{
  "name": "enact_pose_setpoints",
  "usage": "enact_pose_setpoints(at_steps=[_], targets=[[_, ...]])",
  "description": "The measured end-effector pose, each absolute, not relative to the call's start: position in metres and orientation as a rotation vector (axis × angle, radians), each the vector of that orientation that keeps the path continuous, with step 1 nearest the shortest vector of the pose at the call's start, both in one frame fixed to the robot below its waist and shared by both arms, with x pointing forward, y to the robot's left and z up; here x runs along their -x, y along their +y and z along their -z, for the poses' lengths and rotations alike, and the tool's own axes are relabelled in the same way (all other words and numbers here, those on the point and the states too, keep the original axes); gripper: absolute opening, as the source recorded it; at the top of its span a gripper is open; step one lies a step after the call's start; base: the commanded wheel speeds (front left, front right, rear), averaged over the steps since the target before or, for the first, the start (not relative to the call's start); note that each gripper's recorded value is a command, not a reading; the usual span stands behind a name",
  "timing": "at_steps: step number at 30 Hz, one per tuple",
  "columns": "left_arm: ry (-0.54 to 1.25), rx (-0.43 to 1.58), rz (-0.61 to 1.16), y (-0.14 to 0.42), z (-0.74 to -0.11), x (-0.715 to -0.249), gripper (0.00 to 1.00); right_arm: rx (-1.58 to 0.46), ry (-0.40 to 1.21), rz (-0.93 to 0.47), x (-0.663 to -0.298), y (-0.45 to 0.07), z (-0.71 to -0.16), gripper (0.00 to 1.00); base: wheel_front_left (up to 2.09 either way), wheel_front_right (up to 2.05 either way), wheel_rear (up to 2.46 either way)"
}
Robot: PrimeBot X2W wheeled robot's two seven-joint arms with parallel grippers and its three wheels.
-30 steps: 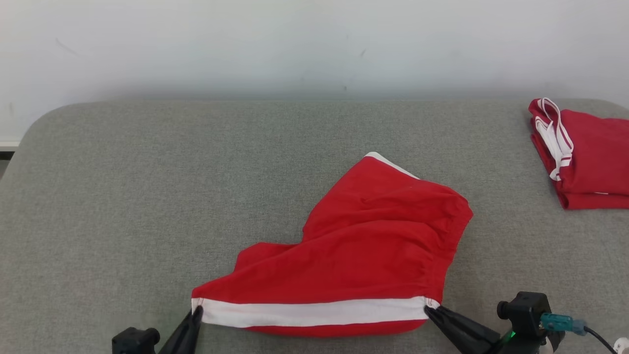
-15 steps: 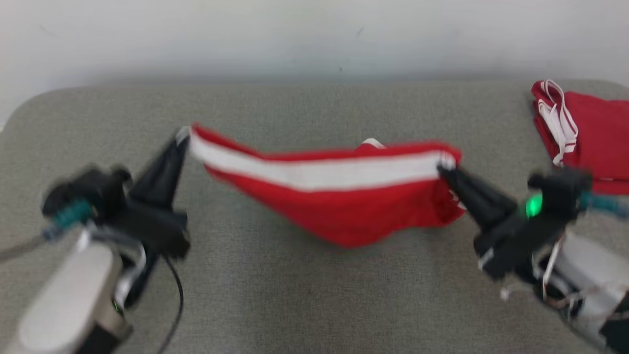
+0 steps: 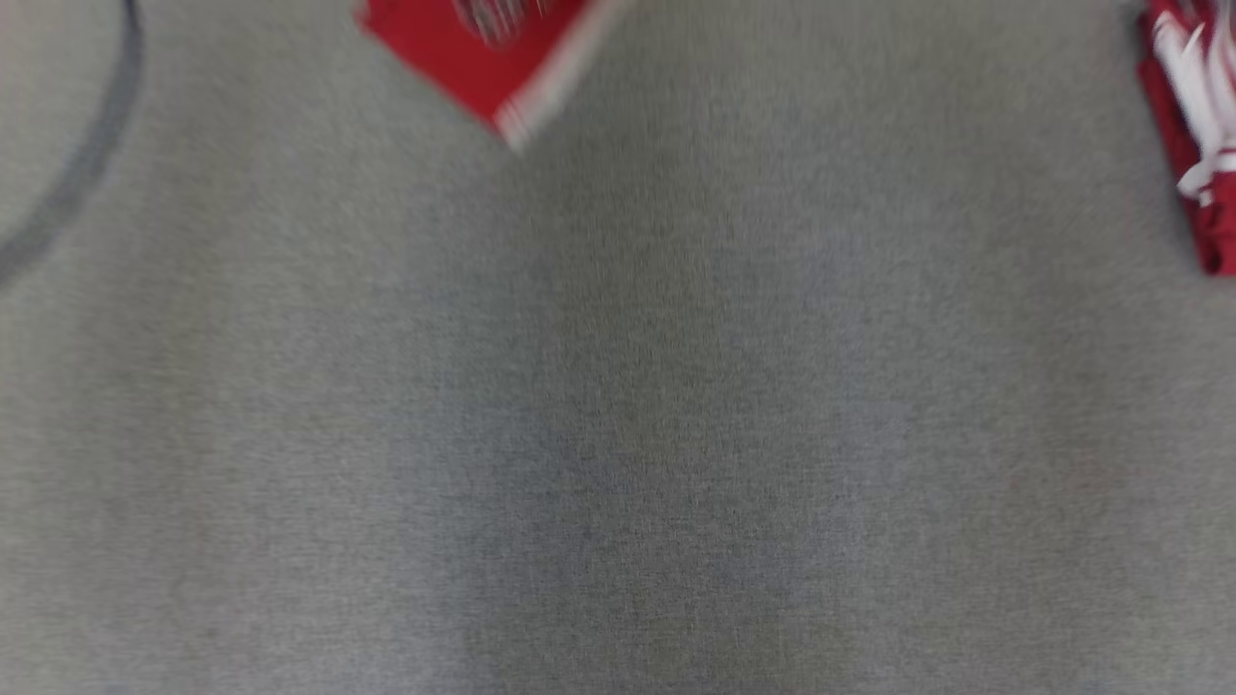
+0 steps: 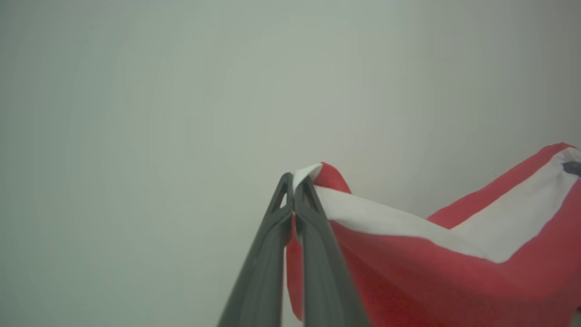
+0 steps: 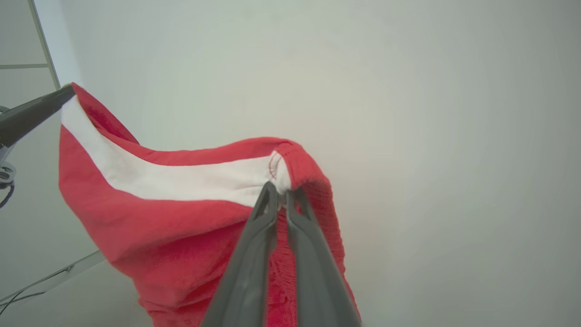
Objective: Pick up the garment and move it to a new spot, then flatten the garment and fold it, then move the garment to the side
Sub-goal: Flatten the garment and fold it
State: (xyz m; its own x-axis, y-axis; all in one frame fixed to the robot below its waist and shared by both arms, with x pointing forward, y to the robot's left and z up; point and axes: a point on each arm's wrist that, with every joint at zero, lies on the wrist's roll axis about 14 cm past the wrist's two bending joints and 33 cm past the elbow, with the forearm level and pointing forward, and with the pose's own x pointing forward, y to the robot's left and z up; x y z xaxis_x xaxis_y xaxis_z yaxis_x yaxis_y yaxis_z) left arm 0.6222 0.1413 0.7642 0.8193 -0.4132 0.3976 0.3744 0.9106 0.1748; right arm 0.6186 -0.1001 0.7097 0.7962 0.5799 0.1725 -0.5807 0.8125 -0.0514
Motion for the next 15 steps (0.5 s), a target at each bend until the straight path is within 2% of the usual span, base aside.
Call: enact_pose_setpoints(at_steps=[7, 15], targets=[[-0.551, -0.089, 0.392, 0.139, -0.797, -0.673, 0.00, 0.030, -0.221, -0.569, -0.677, -0.105, -0.724, 0.00, 0.00, 0.00, 0.00], [-0.475, -0.079, 0.417, 0.124, -0.735, -0.721, 0.00, 0.048, -0.156, -0.553, -0.720, -0.104, -0.673, 0.00, 0.00, 0.00, 0.00]])
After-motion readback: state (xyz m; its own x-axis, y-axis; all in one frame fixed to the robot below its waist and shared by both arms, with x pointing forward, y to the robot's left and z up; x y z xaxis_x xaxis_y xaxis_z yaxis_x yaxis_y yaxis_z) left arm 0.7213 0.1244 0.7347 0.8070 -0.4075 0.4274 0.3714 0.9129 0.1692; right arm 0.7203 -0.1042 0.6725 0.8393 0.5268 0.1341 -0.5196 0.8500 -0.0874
